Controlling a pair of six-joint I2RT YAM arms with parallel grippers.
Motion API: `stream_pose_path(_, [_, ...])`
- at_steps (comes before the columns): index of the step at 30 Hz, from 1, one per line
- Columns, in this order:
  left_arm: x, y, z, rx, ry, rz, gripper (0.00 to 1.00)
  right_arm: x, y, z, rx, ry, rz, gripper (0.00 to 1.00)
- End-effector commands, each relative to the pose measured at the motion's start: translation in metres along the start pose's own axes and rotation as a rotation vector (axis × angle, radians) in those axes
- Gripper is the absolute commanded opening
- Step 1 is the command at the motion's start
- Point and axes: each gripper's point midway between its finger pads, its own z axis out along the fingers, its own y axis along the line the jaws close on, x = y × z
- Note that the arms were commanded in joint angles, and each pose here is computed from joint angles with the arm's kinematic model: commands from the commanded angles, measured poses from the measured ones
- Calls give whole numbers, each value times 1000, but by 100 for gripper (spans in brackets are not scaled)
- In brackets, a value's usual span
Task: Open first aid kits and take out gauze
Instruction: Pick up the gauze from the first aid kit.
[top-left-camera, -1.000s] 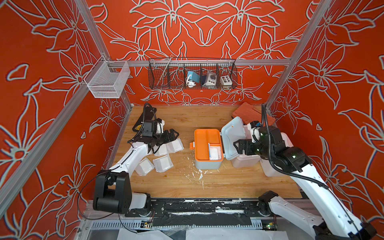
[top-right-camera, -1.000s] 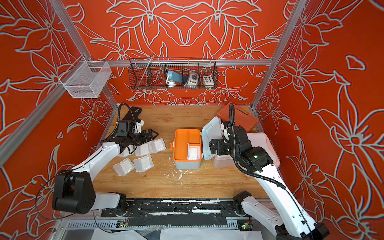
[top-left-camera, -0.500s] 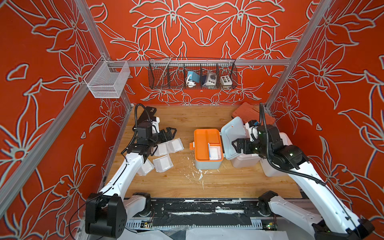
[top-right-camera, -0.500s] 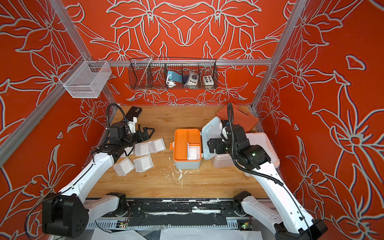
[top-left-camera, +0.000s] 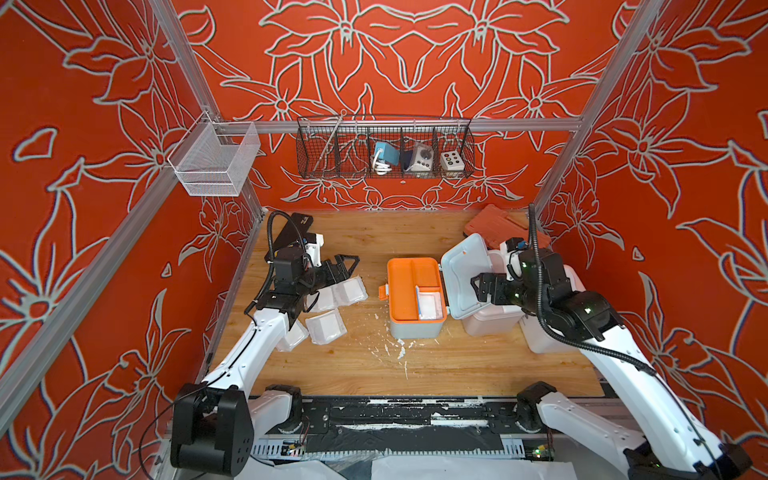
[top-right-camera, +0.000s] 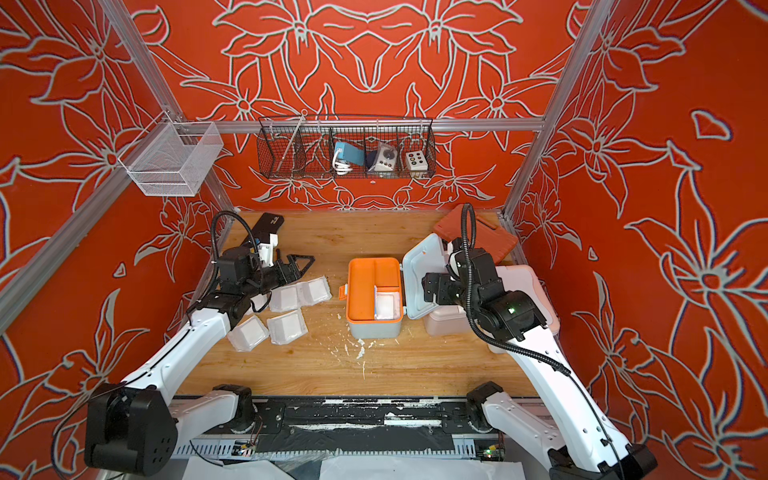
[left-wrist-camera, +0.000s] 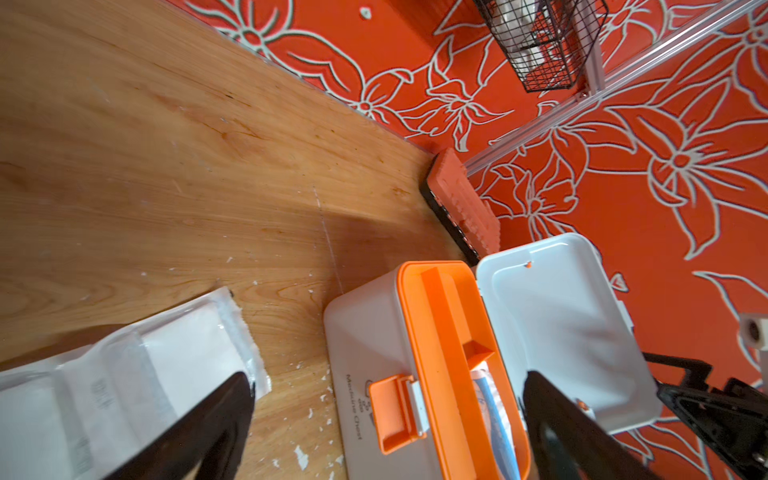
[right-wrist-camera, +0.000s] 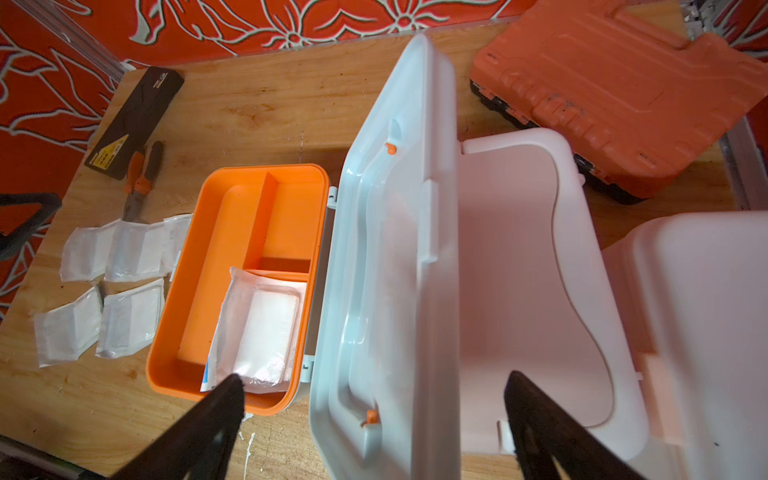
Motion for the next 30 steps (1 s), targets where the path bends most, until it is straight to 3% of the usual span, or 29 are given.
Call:
stream_pose_path(1, [9,-29,12,87,61,13,98,-13,-5,-9,22,-45,34,98])
stream_pose_path(5, [23,-62,20,47,66,102,98,-17,-8,-7,21,-44,43,98])
stream_pose_path(9, [39,-87,31,-21,98,110,98,-17,-18,-4,43,-33,70,98])
stream_pose_path(16, [75,-116,43,-273,110,183,98,-7,-30,5,48,-2,125,98])
stream_pose_path(21, [105,-117,55,-447,148,256,98,0,-35,9,32,3,166,98])
stream_pose_path(30, [141,-109,76,-561,264,312,64,6,-37,10,24,10,179,98])
